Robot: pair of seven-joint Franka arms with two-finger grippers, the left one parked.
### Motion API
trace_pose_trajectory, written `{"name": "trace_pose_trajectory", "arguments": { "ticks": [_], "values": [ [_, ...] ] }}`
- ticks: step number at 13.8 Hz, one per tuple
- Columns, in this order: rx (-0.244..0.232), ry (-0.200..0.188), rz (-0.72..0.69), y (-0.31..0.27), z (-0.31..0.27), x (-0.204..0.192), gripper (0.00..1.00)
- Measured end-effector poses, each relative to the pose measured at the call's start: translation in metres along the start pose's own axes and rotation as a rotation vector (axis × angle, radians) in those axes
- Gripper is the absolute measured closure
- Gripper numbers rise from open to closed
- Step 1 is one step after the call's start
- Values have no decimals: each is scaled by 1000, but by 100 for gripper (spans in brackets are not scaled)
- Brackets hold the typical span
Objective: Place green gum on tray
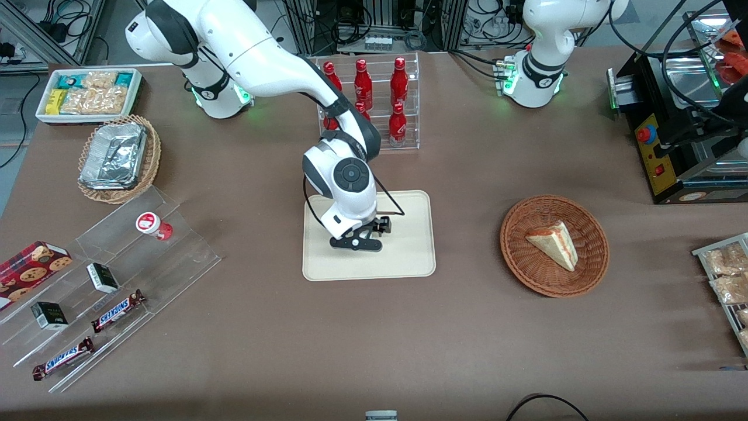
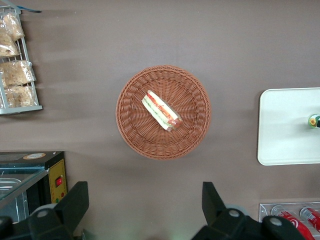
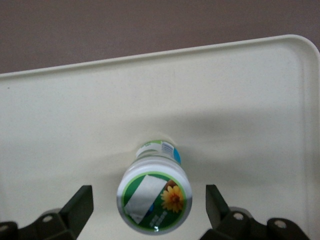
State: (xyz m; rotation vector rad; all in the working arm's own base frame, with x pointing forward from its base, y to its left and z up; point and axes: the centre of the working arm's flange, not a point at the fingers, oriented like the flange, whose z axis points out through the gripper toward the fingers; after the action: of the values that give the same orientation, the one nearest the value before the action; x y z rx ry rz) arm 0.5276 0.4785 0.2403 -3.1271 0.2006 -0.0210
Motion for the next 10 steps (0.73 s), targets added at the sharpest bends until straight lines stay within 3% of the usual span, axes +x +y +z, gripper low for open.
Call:
{"name": "trace_pose_trajectory", "arguments": {
  "ticks": [5, 10],
  "values": [
    [6, 7, -81, -1, -5, 3, 0],
    [-24, -24, -150, 15, -35, 13, 0]
  ]
}}
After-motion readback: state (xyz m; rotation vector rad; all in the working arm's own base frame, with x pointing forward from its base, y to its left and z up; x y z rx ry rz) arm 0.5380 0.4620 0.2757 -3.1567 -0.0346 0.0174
